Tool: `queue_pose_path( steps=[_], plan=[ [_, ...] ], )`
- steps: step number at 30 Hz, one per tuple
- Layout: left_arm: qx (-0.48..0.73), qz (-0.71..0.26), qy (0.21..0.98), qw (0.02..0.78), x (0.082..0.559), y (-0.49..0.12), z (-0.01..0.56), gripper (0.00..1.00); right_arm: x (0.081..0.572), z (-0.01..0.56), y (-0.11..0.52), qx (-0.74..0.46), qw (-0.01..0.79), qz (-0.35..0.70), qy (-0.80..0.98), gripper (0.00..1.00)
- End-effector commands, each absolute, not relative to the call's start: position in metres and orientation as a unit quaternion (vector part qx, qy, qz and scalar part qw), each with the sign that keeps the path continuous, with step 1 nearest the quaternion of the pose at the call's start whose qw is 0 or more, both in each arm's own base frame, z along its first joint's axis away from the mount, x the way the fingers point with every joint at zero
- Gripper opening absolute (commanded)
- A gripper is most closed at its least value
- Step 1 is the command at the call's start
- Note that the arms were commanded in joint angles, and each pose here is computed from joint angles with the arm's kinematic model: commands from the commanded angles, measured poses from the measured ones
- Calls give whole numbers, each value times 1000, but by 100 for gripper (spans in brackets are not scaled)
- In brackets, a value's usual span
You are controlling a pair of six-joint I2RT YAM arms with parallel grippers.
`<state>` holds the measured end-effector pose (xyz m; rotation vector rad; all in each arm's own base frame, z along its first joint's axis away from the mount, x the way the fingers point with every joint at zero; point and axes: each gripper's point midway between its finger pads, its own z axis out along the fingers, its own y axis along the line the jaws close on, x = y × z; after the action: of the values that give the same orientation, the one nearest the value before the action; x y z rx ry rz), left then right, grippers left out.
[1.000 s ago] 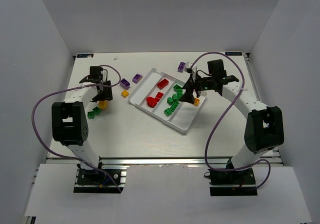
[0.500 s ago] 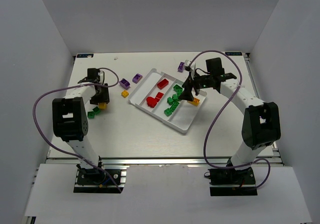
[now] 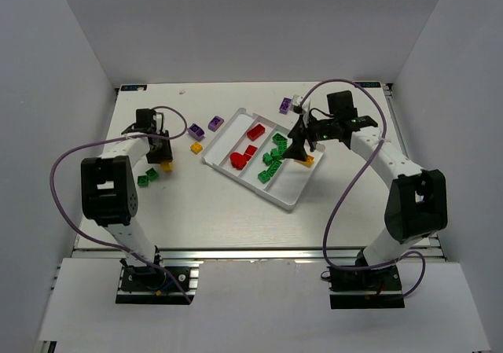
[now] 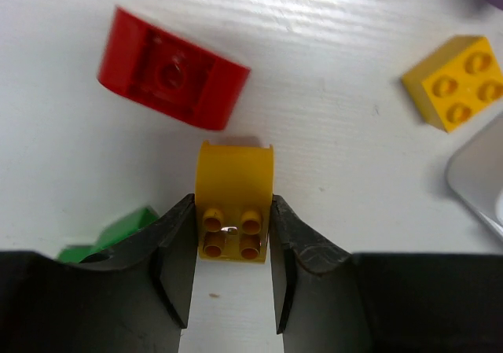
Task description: Sort the legos into containers by color
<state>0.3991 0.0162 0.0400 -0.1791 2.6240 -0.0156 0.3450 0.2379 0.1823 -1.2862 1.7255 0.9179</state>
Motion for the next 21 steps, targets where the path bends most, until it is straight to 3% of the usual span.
queue_pose_path(
  steps=[1,10,21],
  plan=[
    [-79,-63,947,303,400,-3,78,14,327,197,237,-527,402,363,655,87],
    [-64,-197,912,353,378,-94,125,12,333,206,242,-525,417,369,644,86],
    [-39,-287,866,408,372,-166,181,12,329,207,240,-496,404,376,670,65]
  ],
)
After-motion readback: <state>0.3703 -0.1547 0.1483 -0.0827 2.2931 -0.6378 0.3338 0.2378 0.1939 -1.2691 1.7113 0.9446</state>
